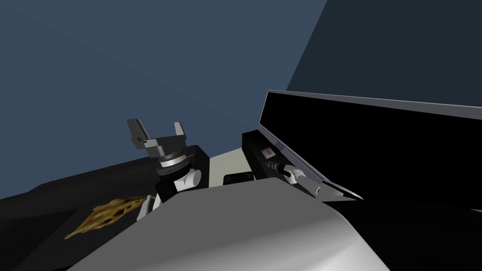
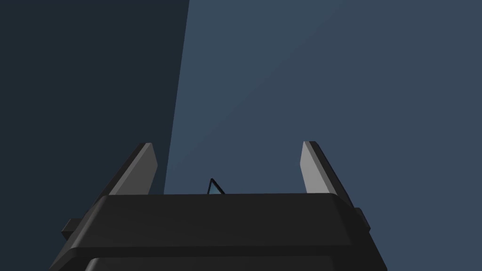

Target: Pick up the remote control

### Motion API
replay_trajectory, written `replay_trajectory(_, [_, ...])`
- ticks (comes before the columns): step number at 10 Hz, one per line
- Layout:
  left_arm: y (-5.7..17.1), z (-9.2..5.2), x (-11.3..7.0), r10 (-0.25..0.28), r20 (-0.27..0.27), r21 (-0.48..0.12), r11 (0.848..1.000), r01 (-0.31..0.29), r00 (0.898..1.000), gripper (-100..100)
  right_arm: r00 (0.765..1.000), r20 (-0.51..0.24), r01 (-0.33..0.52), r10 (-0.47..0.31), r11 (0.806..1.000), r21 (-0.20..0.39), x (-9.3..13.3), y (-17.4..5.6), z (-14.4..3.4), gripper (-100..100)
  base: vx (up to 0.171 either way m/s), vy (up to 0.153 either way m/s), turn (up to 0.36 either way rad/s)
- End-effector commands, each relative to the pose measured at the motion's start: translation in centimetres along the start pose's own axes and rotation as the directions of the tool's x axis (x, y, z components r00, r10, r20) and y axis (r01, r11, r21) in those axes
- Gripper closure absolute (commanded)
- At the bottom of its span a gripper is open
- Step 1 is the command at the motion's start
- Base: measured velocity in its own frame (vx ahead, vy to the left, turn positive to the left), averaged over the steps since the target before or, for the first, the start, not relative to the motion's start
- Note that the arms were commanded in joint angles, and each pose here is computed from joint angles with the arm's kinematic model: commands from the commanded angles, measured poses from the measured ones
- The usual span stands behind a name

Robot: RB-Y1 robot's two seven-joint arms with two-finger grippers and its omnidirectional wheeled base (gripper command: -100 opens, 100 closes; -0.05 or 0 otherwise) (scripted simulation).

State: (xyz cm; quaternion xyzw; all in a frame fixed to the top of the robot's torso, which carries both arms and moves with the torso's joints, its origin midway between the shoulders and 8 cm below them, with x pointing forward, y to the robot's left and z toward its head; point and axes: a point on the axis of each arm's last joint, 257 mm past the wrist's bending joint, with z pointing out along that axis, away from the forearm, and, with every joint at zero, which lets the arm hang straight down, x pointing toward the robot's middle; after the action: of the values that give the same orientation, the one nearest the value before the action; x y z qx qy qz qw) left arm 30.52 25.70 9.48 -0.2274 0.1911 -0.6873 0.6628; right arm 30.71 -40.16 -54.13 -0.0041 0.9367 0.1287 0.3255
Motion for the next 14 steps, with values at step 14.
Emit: replay_trajectory(14, [0.0, 0.0, 0.0, 0.000, 0.000, 0.000, 1.000, 0.000, 1.000, 0, 0.946, -0.280, 0.212, -0.161, 0.964, 0.161, 8.1, -11.4, -6.5, -100, -0.006, -0.020, 0.054])
